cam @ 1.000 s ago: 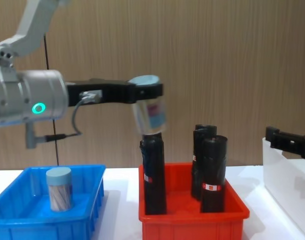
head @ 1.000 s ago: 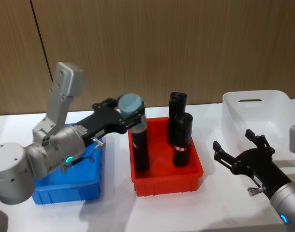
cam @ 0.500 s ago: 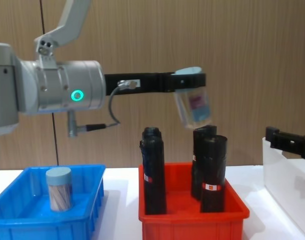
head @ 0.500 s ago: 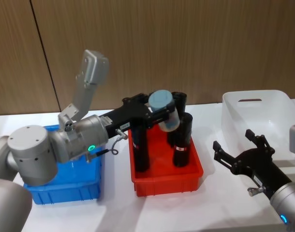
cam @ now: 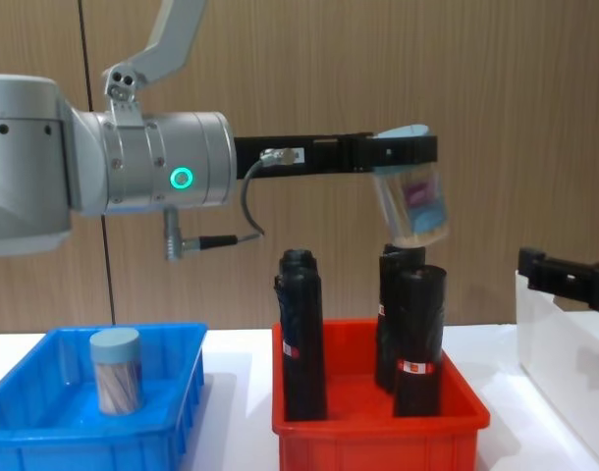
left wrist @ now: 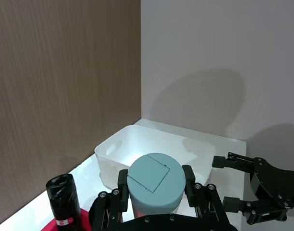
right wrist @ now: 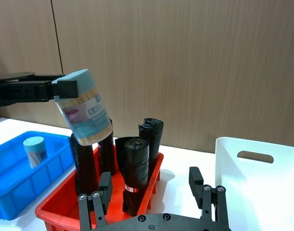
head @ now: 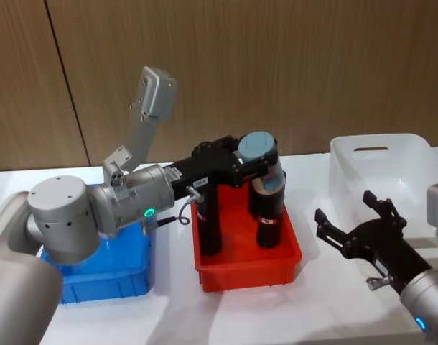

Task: Pick the cotton swabs from the blue box and place them into the white box.

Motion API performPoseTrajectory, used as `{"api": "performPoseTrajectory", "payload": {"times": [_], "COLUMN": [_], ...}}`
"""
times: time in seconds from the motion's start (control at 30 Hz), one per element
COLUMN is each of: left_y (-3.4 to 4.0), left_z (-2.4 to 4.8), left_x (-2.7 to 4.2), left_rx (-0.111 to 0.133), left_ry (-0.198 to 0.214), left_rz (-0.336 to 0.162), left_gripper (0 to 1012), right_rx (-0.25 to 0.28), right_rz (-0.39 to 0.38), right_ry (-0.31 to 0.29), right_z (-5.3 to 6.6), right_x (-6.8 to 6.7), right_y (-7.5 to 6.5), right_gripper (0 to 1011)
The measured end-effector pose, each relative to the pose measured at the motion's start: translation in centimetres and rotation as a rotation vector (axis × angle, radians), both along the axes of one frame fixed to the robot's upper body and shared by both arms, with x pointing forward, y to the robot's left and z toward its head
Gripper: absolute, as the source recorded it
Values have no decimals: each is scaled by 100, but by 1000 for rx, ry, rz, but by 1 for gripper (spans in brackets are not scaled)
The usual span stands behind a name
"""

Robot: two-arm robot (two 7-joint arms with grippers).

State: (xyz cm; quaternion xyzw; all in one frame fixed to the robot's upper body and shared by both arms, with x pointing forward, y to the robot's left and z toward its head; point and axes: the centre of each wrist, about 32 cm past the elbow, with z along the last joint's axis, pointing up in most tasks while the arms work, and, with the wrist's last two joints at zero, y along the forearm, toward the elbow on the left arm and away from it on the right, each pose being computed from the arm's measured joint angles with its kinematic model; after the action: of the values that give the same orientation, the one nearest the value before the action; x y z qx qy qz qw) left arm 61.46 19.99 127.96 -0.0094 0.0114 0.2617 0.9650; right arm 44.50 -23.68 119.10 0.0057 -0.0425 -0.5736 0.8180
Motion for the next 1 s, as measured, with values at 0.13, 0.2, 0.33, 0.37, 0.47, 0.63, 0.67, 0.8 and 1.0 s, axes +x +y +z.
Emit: {"api": "performPoseTrajectory", "payload": {"times": [0.13,0.2,0.33,0.37,0.47,0.63,0.67,0.8,1.0], "left_y": [-13,-22,-31,-33,-38,-45,-46,-50,-52], "left_z": [6,8,11,11,14,18,18,18,20], "left_x": [14,21,29,30,35,40,41,44,46], "left_rx": [-1,-2,-3,-3,-4,-5,-5,-5,-5], "left_ry": [2,3,4,5,5,6,6,7,7], "left_rz": [-8,-12,-17,-18,-21,-24,-25,-27,-28], "left_gripper": [670,670,670,670,670,671,671,670,671], "right_rx": [-26,-45,-83,-88,-118,-156,-162,-195,-223], "right_rz": [12,23,46,52,76,105,110,138,163], "right_ry": [-5,-9,-18,-20,-30,-46,-48,-62,-76], "right_z": [35,58,99,106,143,199,207,258,312], "right_x": [29,49,97,107,150,220,231,304,391], "right_y": [8,16,31,35,53,86,92,129,175], "right_gripper": [1002,1002,1002,1002,1002,1002,1002,1002,1002]}}
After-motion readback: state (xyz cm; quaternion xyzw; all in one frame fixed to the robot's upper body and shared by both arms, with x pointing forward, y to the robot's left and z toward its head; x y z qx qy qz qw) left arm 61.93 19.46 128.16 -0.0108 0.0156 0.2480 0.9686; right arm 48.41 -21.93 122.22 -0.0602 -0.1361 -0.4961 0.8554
